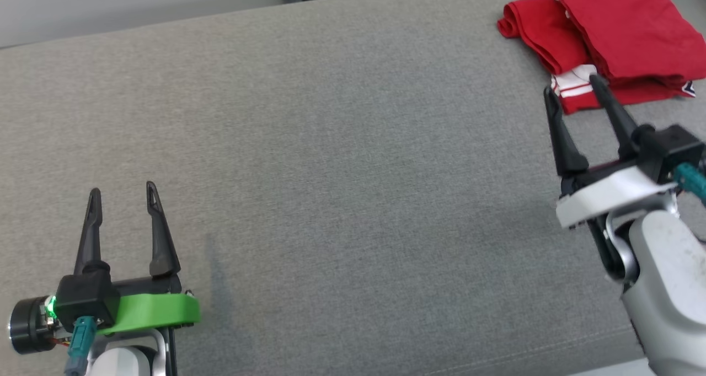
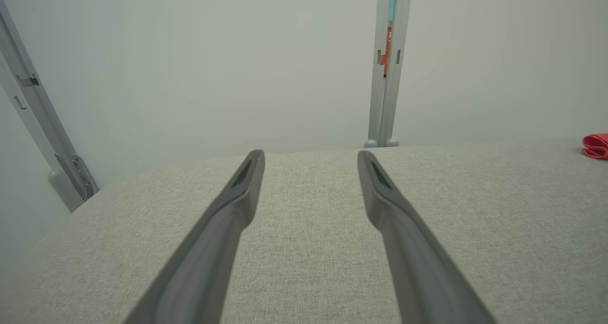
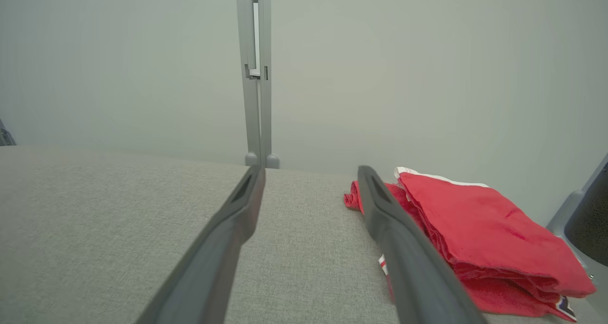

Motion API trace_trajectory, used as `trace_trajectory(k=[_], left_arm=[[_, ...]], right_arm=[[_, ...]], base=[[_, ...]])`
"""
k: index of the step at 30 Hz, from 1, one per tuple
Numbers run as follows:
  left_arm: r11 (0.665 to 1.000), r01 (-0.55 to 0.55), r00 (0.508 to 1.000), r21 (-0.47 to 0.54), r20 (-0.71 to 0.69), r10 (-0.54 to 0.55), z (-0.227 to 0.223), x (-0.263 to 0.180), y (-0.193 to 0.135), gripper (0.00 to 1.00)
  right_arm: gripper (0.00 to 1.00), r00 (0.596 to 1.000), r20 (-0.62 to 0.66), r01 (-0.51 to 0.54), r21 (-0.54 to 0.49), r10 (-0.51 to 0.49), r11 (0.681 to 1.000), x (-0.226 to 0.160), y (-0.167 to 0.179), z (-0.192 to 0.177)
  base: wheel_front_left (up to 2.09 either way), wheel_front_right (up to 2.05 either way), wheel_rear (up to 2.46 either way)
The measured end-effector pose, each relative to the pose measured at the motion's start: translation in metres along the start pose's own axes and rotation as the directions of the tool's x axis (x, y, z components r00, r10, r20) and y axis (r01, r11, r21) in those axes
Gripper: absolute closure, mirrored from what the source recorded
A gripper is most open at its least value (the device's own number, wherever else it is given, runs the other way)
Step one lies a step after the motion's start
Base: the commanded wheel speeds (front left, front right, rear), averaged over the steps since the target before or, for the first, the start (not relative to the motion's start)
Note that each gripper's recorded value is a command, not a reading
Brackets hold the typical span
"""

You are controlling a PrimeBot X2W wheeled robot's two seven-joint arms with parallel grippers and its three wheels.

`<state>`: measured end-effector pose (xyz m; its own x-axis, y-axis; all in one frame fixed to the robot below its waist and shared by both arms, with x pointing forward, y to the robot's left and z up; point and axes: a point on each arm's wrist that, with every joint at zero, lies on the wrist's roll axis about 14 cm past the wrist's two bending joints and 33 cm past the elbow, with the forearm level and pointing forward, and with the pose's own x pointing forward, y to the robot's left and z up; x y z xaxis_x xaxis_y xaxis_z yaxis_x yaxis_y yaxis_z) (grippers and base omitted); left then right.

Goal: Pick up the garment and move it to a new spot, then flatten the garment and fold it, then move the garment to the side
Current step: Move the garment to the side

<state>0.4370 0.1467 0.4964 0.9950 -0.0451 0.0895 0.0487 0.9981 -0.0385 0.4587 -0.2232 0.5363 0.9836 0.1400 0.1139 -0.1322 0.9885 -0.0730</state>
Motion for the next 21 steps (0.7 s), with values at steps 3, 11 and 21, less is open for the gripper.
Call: trace_trajectory(k=[3,11,21], left_arm=[[1.0,-0.016,1.0,-0.004,-0.016,0.015,-0.002,-0.007,0.006,0.0],[0.998,-0.064,0.998,-0.006,-0.013,0.064,0.006,-0.025,0.024,0.0],[0.994,-0.113,0.993,0.001,0.017,0.113,0.021,-0.041,0.044,0.0]], right_arm=[[0.0,1.0,-0.024,-0.005,0.031,0.006,0.999,-0.01,0.01,-0.01],[0.0,0.999,-0.051,0.001,0.088,0.003,0.996,-0.033,0.028,-0.023],[0.0,0.999,-0.052,0.007,0.113,-0.001,0.994,-0.05,0.047,-0.026]], base=[[0.0,0.0,0.0],[0.0,0.0,0.0],[0.0,0.0,0.0]])
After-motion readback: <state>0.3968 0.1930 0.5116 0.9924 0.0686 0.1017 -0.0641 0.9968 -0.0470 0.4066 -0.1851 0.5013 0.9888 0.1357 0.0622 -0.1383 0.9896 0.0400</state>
